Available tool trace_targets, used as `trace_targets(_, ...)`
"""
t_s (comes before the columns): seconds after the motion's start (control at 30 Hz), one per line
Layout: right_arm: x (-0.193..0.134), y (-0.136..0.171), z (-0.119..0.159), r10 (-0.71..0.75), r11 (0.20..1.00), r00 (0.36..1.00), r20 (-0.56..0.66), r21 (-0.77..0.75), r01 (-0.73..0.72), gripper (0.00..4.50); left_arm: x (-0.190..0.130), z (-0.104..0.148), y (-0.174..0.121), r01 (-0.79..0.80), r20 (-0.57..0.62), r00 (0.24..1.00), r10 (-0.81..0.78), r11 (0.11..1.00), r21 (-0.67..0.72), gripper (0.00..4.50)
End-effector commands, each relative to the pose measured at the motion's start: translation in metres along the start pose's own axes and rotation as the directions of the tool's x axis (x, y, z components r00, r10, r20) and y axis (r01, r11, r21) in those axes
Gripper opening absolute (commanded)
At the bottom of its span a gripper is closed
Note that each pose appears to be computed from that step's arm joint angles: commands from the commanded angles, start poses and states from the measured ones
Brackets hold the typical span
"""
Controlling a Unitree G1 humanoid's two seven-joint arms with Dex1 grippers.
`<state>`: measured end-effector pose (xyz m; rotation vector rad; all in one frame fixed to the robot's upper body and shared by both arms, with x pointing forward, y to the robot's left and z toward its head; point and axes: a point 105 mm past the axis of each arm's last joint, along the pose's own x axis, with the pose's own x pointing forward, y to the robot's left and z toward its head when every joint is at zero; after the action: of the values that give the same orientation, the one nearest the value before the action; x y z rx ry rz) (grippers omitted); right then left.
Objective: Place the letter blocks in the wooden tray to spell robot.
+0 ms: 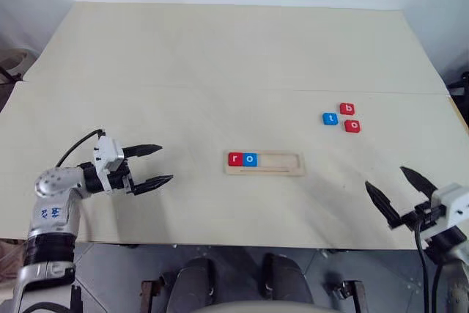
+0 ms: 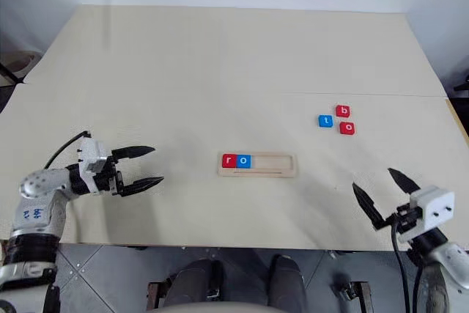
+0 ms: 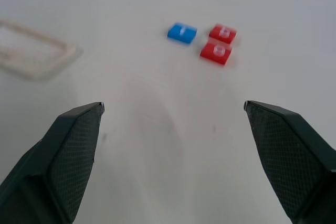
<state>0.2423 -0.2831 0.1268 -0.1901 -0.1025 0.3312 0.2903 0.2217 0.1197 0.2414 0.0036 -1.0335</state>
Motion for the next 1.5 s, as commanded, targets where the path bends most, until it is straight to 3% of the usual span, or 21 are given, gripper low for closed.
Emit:
trace_targets(0.03, 0.033, -0.016, 0.012, -0.046, 0.999, 0.996, -0.076, 0.013, 0.047, 4.50, 0.003, 0.018, -0.009, -0.039, 0.070, 0.997, 0.040, 0.999, -0.006, 4.48)
trace_targets(0.17, 0.072, -0.026, 0.034, -0.055, 0.994, 0.993, -0.109, 0.093, 0.065, 4.50, 0.007, 0.021, -0.020, -0.054, 0.080, 0.995, 0.057, 0.998, -0.038, 4.48)
trace_targets(0.3, 0.107, -0.035, 0.026, -0.090, 0.988, 0.939, -0.332, 0.091, 0.127, 4.50, 0.012, 0.026, -0.027, -0.089, 0.099, 0.991, 0.090, 0.996, -0.019, 4.48)
trace_targets(0.4, 0.124, -0.035, 0.025, -0.090, 0.978, 0.916, -0.390, 0.137, 0.154, 4.50, 0.014, 0.030, -0.028, -0.107, 0.110, 0.988, 0.107, 0.994, -0.010, 4.48)
trace_targets(0.6, 0.141, -0.042, 0.019, -0.166, 0.966, 0.887, -0.431, 0.109, 0.234, 4.50, 0.014, 0.035, -0.029, -0.141, 0.124, 0.982, 0.139, 0.990, 0.010, 4.48)
trace_targets(1.1, 0.152, -0.047, 0.025, -0.203, 0.953, 0.891, -0.406, 0.127, 0.275, 4.50, 0.013, 0.034, -0.032, -0.155, 0.126, 0.980, 0.152, 0.988, 0.013, 4.48)
trace_targets(1.5, 0.188, -0.065, 0.020, -0.288, 0.892, 0.836, -0.468, 0.186, 0.411, 4.50, 0.016, 0.035, -0.033, -0.156, 0.130, 0.980, 0.152, 0.988, 0.016, 4.48)
